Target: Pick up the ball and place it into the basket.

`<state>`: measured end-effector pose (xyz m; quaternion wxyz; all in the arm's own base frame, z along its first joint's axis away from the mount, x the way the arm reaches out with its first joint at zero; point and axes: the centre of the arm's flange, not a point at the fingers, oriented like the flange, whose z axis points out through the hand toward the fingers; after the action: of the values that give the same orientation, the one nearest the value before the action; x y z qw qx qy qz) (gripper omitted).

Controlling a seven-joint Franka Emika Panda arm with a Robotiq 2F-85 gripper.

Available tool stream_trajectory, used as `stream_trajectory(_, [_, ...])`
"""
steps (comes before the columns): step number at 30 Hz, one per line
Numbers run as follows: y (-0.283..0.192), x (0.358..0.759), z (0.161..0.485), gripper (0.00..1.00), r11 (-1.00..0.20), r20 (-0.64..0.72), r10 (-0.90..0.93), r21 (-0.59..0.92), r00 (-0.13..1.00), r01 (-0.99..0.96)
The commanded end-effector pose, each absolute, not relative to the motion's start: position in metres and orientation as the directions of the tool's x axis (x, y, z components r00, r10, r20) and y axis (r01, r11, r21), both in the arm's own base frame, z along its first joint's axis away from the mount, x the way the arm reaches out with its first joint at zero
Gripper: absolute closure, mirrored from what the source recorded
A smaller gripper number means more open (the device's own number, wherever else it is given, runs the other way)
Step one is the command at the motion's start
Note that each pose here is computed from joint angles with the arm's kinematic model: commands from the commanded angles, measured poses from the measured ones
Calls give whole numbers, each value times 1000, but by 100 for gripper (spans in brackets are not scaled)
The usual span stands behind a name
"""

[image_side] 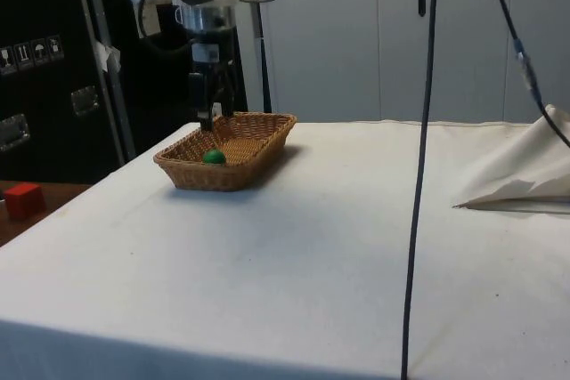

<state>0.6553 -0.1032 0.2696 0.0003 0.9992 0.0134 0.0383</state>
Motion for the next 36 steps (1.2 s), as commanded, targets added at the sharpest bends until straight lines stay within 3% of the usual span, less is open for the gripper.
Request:
stream_trajectory(1, [-100,652,275,0,-1000,72,29,6,997,29])
stream_trajectory(36, [-23,590,306,0,-995,40,76,-58,996,78])
